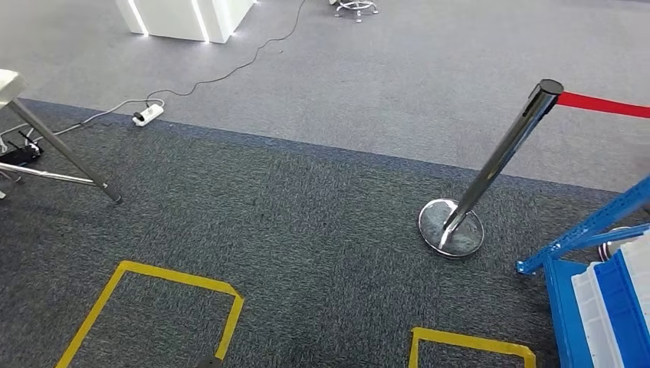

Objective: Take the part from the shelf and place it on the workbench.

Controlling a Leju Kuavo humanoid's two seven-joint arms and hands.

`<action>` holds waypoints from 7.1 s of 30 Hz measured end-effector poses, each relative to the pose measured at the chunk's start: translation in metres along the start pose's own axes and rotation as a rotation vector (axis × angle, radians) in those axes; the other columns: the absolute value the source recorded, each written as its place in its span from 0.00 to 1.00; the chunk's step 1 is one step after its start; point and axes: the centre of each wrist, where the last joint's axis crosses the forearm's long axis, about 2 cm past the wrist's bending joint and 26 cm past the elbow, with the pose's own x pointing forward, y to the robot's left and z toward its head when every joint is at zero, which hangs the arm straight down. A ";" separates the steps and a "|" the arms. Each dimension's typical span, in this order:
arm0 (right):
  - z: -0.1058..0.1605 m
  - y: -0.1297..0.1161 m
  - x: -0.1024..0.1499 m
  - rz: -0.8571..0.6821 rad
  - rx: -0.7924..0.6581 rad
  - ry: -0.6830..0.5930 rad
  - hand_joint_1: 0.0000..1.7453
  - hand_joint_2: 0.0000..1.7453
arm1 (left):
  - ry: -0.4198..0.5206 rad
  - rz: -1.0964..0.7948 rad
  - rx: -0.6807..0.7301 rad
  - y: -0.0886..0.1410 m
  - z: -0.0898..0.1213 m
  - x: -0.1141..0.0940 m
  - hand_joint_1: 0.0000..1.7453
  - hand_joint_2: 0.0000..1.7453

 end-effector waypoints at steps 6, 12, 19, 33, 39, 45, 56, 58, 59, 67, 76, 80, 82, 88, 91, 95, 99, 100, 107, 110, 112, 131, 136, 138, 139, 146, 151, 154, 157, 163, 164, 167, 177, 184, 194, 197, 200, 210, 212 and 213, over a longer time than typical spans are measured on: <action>0.001 0.003 0.002 -0.012 0.005 -0.008 0.00 0.00 | 0.002 -0.001 0.002 0.003 -0.001 -0.001 0.00 0.00; 0.001 0.003 0.001 -0.003 0.006 -0.025 0.00 0.00 | -0.004 0.002 -0.002 0.003 -0.002 0.001 0.00 0.00; 0.001 0.003 0.002 0.003 0.007 -0.024 0.00 0.00 | -0.001 0.002 -0.004 0.003 -0.001 -0.002 0.00 0.00; 0.001 0.003 0.002 0.045 0.028 -0.011 0.00 0.00 | -0.007 0.004 -0.005 0.002 -0.001 0.000 0.00 0.00; 0.001 0.004 0.002 0.047 0.032 -0.014 0.00 0.00 | -0.007 0.002 -0.003 0.004 -0.001 -0.002 0.00 0.00; 0.001 0.004 0.002 0.048 0.031 -0.013 0.00 0.00 | -0.010 0.004 -0.006 0.003 -0.001 -0.002 0.00 0.00; 0.001 0.004 0.001 0.048 0.032 -0.011 0.00 0.00 | -0.015 0.008 -0.007 0.004 -0.002 0.001 0.00 0.00; 0.001 0.004 0.002 0.047 0.033 -0.010 0.00 0.00 | -0.017 0.008 -0.008 0.004 -0.002 0.001 0.00 0.00; 0.001 0.004 0.002 0.047 0.033 -0.011 0.00 0.00 | -0.017 0.008 -0.008 0.004 -0.002 0.001 0.00 0.00; 0.001 0.004 0.002 0.048 0.033 -0.011 0.00 0.00 | -0.011 0.007 -0.009 0.004 -0.001 -0.002 0.00 0.00; 0.001 0.004 0.000 0.050 0.034 -0.006 0.00 0.00 | -0.013 0.009 -0.010 0.003 -0.001 -0.002 0.00 0.00; 0.001 0.004 -0.001 0.050 0.034 -0.004 0.00 0.00 | -0.013 0.010 -0.010 0.003 -0.001 -0.002 0.00 0.00; 0.001 0.004 -0.001 0.050 0.034 -0.005 0.00 0.00 | -0.014 0.010 -0.010 0.003 -0.001 -0.001 0.00 0.00; 0.001 0.004 -0.001 0.050 0.034 -0.006 0.00 0.00 | -0.020 0.011 -0.008 0.003 -0.002 0.002 0.00 0.00; 0.001 0.004 0.001 0.049 0.034 -0.009 0.00 0.00 | -0.019 0.011 -0.009 0.003 -0.002 0.001 0.00 0.00; 0.001 0.004 0.000 0.049 0.035 -0.004 0.00 0.00 | -0.011 0.010 -0.010 0.003 -0.001 -0.002 0.00 0.00; 0.001 0.004 0.001 0.049 0.035 -0.005 0.00 0.00 | -0.009 0.010 -0.008 0.003 -0.001 -0.002 0.00 0.00; 0.001 0.004 0.001 0.049 0.035 -0.004 0.00 0.00 | -0.009 0.010 -0.008 0.004 -0.001 -0.002 0.00 0.00; 0.001 0.004 0.000 0.050 0.035 -0.001 0.00 0.00 | -0.005 0.012 -0.008 0.003 0.000 -0.004 0.00 0.00; 0.001 0.004 -0.001 0.051 0.036 0.002 0.00 0.00 | -0.004 0.011 -0.008 0.003 0.000 -0.003 0.00 0.00; 0.001 0.004 -0.001 0.051 0.036 0.004 0.00 0.00 | -0.006 0.012 -0.007 0.003 -0.001 -0.003 0.00 0.00; 0.001 0.005 0.000 0.051 0.038 0.011 0.00 0.00 | -0.006 0.008 -0.008 0.004 -0.001 -0.002 0.00 0.00; 0.002 0.005 -0.001 0.051 0.039 0.023 0.00 0.00 | -0.007 0.006 -0.009 0.004 -0.001 -0.002 0.00 0.00; 0.001 0.005 0.001 0.052 0.038 0.029 0.00 0.00 | -0.005 0.005 -0.010 0.003 -0.001 -0.003 0.00 0.00; 0.001 0.005 0.001 0.052 0.038 0.036 0.00 0.00 | -0.005 0.005 -0.010 0.003 -0.001 -0.003 0.00 0.00; 0.001 0.005 0.002 0.055 0.031 0.098 0.00 0.00 | -0.015 -0.009 -0.020 0.003 -0.001 -0.001 0.00 1.00; 0.001 0.005 0.003 0.062 0.022 0.113 0.00 0.00 | -0.031 -0.024 -0.029 0.003 -0.002 0.001 0.00 1.00; 0.001 0.005 0.003 0.068 0.017 0.115 0.00 0.50 | -0.038 -0.032 -0.036 0.003 -0.002 0.000 0.00 1.00; 0.001 0.005 0.003 0.071 0.016 0.116 0.00 1.00 | -0.041 -0.039 -0.039 0.003 -0.001 -0.002 0.00 1.00; 0.001 0.006 0.003 0.074 0.020 0.113 0.00 1.00 | -0.033 -0.035 -0.036 0.004 -0.001 -0.003 0.00 1.00; 0.001 0.005 0.002 0.073 0.019 0.114 0.00 1.00 | -0.027 -0.031 -0.036 0.004 -0.001 -0.004 0.00 1.00; 0.001 0.002 -0.002 0.060 0.021 0.120 0.00 1.00 | -0.006 -0.007 -0.031 0.008 -0.002 -0.007 0.00 1.00; 0.003 -0.009 -0.033 0.030 0.050 0.167 0.00 1.00 | 0.018 0.070 0.018 0.036 -0.013 -0.003 0.00 1.00; 0.001 -0.020 -0.035 0.017 0.057 0.157 0.00 1.00 | 0.065 0.117 0.011 0.044 -0.012 -0.015 0.00 0.75; -0.011 -0.048 -0.002 -0.015 0.032 0.036 0.00 1.00 | 0.211 0.188 -0.060 0.036 0.009 -0.062 0.00 0.00; -0.012 -0.051 -0.002 -0.021 0.045 0.026 0.00 1.00 | 0.236 0.212 -0.070 0.039 0.010 -0.068 0.00 0.00; -0.011 -0.053 -0.006 -0.026 0.060 0.028 0.00 1.00 | 0.250 0.233 -0.080 0.043 0.010 -0.070 0.00 0.00; -0.009 -0.058 -0.023 -0.042 0.117 0.033 0.00 0.00 | 0.284 0.310 -0.114 0.054 0.010 -0.075 0.00 0.00; -0.008 -0.060 -0.026 -0.046 0.128 0.036 0.00 0.00 | 0.289 0.326 -0.123 0.056 0.010 -0.076 0.00 0.00; -0.008 -0.060 -0.027 -0.047 0.130 0.037 0.00 0.00 | 0.290 0.330 -0.125 0.056 0.010 -0.076 0.00 0.00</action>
